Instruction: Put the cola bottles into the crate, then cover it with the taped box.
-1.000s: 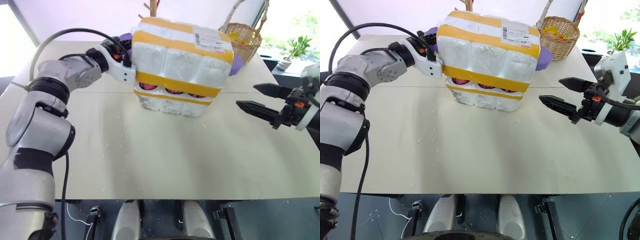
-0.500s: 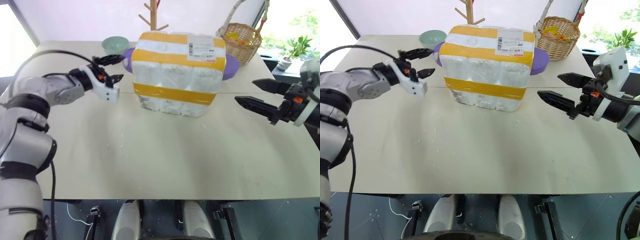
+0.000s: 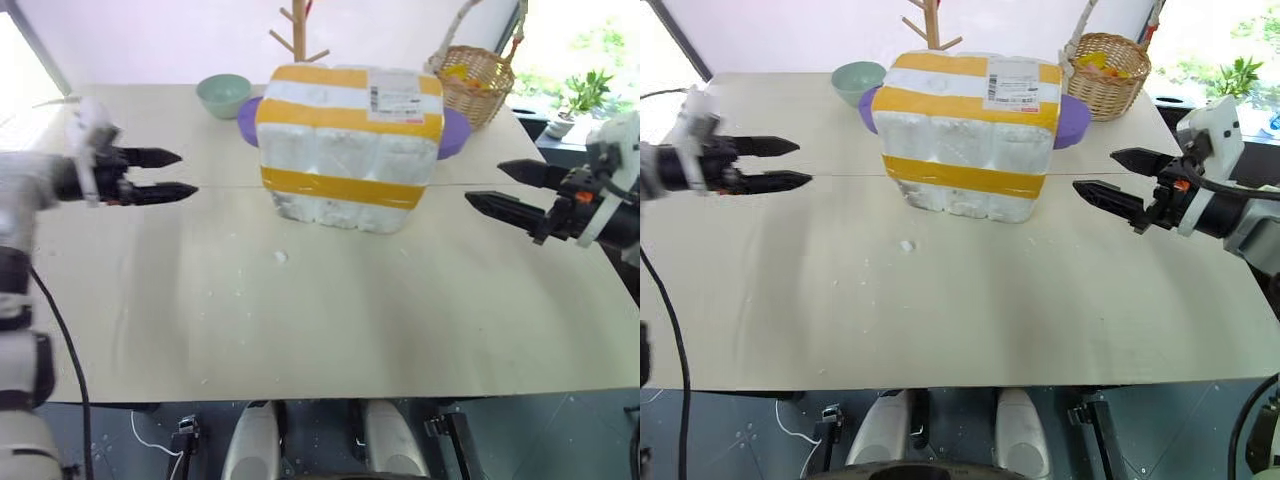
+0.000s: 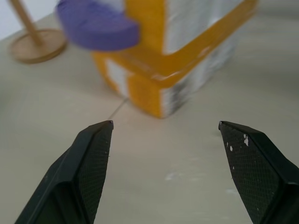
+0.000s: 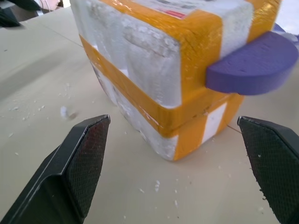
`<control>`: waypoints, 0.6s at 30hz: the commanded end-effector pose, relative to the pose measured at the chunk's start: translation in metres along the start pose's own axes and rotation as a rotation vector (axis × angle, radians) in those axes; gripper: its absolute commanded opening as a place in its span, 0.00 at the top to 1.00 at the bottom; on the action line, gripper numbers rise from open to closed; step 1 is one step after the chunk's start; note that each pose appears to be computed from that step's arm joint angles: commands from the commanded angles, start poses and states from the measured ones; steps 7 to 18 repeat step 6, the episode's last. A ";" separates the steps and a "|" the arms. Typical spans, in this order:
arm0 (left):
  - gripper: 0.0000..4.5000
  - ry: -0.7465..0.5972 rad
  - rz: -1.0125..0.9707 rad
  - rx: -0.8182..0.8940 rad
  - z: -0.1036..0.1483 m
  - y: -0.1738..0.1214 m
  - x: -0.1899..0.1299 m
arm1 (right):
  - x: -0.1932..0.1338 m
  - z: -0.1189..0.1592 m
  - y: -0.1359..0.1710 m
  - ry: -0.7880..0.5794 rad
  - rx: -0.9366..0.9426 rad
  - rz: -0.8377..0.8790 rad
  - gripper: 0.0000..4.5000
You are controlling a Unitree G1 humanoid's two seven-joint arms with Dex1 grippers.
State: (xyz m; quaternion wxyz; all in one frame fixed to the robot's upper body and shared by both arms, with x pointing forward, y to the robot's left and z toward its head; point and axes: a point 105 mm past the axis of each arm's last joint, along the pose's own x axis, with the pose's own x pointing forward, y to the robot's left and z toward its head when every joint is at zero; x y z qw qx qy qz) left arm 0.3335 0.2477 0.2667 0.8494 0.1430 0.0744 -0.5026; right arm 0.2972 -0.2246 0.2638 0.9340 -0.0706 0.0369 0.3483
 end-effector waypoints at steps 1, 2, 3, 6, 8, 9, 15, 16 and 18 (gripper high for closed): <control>0.16 0.022 -0.072 -0.041 0.004 -0.016 -0.009 | 0.000 0.016 -0.003 -0.037 -0.060 0.004 0.00; 0.16 0.032 -0.071 -0.051 0.004 -0.017 -0.011 | 0.001 0.016 -0.004 -0.037 -0.063 0.008 0.00; 0.16 0.040 -0.067 -0.047 0.004 -0.018 -0.012 | 0.002 0.017 -0.005 -0.035 -0.067 0.013 0.00; 0.16 0.061 -0.055 -0.026 0.005 -0.017 -0.014 | 0.004 0.018 -0.006 -0.031 -0.077 0.023 0.00; 0.16 0.061 -0.055 -0.026 0.005 -0.017 -0.014 | 0.004 0.018 -0.006 -0.031 -0.077 0.023 0.00; 0.16 0.061 -0.055 -0.026 0.005 -0.017 -0.014 | 0.004 0.018 -0.006 -0.031 -0.077 0.023 0.00; 0.16 0.061 -0.055 -0.026 0.005 -0.017 -0.014 | 0.004 0.018 -0.006 -0.031 -0.077 0.023 0.00; 0.16 0.061 -0.055 -0.026 0.005 -0.017 -0.014 | 0.004 0.018 -0.006 -0.031 -0.077 0.023 0.00; 0.16 0.061 -0.055 -0.026 0.005 -0.017 -0.014 | 0.004 0.018 -0.006 -0.031 -0.077 0.023 0.00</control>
